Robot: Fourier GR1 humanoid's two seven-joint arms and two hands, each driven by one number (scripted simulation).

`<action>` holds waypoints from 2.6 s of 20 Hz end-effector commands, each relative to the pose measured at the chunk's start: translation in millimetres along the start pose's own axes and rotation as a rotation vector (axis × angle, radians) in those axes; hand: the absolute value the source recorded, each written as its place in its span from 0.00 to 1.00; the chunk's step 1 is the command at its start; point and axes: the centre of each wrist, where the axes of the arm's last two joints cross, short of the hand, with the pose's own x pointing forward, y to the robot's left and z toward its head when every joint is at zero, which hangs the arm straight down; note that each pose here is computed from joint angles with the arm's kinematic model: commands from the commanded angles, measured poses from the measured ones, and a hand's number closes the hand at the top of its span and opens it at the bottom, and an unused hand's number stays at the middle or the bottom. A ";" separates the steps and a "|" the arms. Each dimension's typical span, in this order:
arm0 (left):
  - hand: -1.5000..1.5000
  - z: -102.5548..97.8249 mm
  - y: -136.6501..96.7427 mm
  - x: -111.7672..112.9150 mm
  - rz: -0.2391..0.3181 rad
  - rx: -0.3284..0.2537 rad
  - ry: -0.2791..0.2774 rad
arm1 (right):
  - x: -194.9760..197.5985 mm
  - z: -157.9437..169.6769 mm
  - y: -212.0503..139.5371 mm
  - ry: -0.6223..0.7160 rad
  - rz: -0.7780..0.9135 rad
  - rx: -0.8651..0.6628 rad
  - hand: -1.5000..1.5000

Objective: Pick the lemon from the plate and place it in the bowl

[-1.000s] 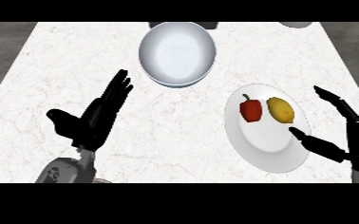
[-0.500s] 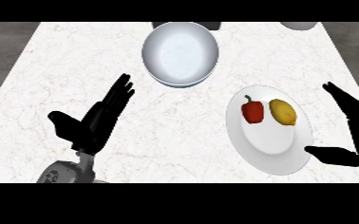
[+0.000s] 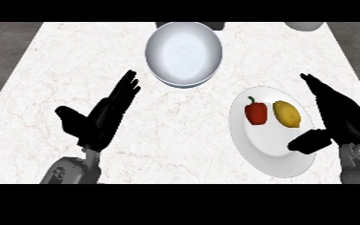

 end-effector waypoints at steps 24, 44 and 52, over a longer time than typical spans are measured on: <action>0.50 7.5 13.3 -3.6 0.030 0.009 -0.013 | -9.4 -68.6 68.2 0.214 0.149 0.191 0.00; 0.50 21.3 19.3 -2.4 0.013 0.023 0.018 | -40.5 -72.1 92.7 0.247 0.119 0.147 0.00; 0.50 4.4 27.5 -15.4 0.002 0.003 -0.004 | -27.5 -85.7 111.5 0.129 0.103 0.117 1.00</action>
